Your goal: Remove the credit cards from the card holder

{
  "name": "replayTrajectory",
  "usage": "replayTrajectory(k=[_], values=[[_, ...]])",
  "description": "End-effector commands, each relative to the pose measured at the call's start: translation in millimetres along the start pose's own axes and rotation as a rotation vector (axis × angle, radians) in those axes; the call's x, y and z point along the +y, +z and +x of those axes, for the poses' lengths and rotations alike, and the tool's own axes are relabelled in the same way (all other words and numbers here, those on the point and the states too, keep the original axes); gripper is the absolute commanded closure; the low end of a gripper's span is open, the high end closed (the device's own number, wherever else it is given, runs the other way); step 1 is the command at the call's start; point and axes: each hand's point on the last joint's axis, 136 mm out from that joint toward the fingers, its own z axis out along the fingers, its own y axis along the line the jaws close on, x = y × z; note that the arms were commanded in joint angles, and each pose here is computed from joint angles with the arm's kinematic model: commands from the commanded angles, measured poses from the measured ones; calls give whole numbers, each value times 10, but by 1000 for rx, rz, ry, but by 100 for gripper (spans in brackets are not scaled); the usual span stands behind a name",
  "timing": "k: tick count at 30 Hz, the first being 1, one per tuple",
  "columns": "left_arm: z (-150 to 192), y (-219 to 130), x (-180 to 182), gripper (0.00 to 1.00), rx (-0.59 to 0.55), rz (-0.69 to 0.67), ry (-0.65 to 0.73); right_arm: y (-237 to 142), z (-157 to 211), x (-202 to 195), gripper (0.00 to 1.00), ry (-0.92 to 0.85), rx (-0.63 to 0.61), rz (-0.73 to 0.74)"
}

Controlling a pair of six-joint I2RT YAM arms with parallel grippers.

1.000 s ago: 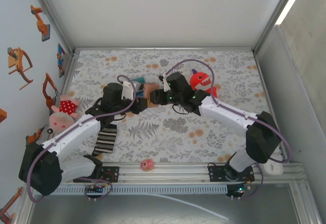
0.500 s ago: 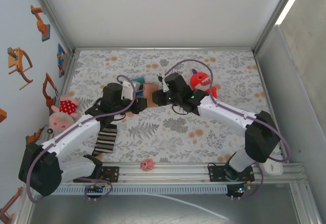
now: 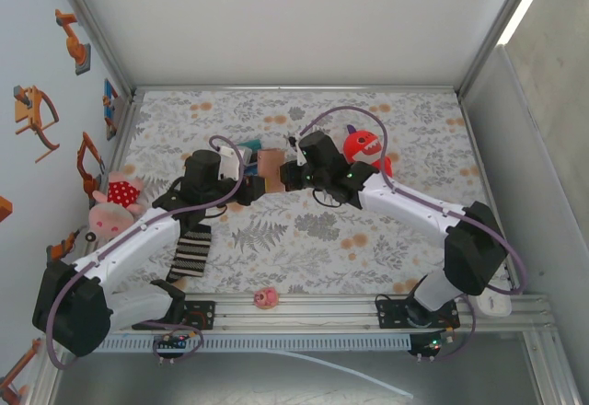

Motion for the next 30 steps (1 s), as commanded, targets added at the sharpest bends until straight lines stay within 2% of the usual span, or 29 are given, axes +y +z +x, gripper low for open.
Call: replayTrajectory(k=[1,7,12,17,22,30], values=[[-213,-96,-212,90,-71,63,39,-91,5,-81,96,-6,-14,39],[-201,-113,-199,90,-74,54,39,-173,-17,-68,95,-30,-30,30],[-201,-153,-227,91,-71,59,61,-302,-62,-111,63,-62,-61,26],[-223,-197,-338,91,-76,108,86,-380,-74,-38,49,-109,-81,-44],[-213,-227,-531,91,-63,214,118,-449,-93,59,44,-144,-102,-110],[-232,-277,-662,92,-67,286,130,-654,-149,75,45,-137,-170,-210]])
